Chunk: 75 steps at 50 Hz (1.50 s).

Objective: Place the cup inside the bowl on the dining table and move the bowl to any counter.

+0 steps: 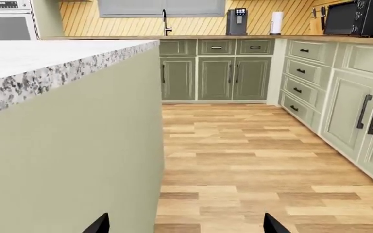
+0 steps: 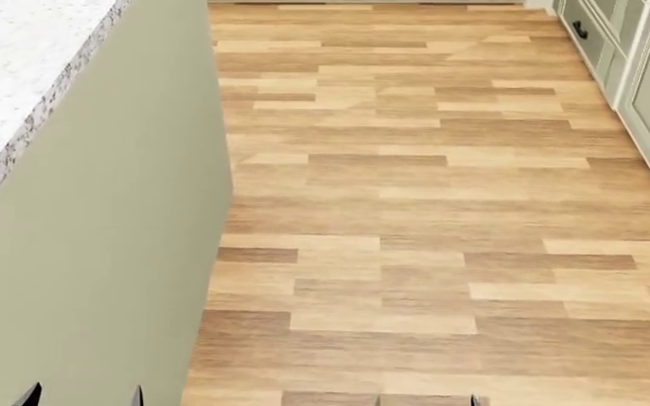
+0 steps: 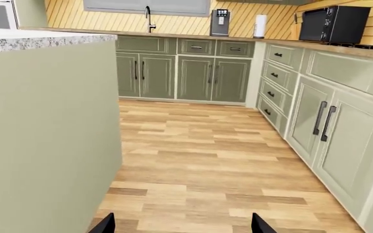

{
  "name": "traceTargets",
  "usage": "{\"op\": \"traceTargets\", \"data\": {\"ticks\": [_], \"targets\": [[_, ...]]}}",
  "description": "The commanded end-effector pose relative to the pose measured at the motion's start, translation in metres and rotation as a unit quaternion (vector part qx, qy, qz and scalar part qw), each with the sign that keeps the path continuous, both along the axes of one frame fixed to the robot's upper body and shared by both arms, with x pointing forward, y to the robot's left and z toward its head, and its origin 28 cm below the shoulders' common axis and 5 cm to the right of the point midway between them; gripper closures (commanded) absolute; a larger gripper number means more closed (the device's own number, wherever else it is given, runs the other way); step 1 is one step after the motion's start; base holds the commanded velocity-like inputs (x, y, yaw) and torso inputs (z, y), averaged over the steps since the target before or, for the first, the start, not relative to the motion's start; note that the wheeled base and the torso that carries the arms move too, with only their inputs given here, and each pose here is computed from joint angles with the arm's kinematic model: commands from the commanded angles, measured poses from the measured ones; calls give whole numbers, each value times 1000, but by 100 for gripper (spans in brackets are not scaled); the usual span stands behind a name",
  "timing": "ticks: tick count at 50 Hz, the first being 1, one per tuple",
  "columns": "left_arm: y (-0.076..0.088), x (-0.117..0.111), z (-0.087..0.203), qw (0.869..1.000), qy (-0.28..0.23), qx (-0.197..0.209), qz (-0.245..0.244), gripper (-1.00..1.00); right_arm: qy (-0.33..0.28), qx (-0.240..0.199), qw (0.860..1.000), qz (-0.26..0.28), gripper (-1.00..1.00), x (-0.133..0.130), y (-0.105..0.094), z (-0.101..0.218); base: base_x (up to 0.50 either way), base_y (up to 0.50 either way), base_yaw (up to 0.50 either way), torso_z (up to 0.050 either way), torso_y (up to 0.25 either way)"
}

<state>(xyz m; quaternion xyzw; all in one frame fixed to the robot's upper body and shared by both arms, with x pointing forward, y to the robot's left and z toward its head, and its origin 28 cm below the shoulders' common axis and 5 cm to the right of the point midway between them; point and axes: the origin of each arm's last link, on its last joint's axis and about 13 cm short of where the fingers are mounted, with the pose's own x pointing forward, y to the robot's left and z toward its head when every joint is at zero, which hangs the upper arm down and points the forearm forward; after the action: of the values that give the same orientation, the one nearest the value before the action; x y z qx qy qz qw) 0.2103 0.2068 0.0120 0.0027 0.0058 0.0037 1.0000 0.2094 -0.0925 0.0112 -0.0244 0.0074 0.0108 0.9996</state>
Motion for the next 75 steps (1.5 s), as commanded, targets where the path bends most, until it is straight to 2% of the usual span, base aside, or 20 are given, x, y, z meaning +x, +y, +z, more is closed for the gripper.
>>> {"op": "traceTargets", "data": {"ticks": [1,35,67,75], "targets": [[1,-1,0,1000,0,0,1,-100,1,-4,1000,-1,-100,0,0,0,-500,0,0,0,0],[0,-1,0,1000,0,1,2,-100,1,-19,1000,-3,-100,0,0,-1,-500,33,0,0,0],[1,-2,0,1000,0,1,1,-100,-5,-37,999,2,-100,-1,1,-1,-469,398,0,0,0],[1,-1,0,1000,1,2,1,-100,-7,-46,999,6,-100,-1,2,-2,-231,496,0,0,0]]}}
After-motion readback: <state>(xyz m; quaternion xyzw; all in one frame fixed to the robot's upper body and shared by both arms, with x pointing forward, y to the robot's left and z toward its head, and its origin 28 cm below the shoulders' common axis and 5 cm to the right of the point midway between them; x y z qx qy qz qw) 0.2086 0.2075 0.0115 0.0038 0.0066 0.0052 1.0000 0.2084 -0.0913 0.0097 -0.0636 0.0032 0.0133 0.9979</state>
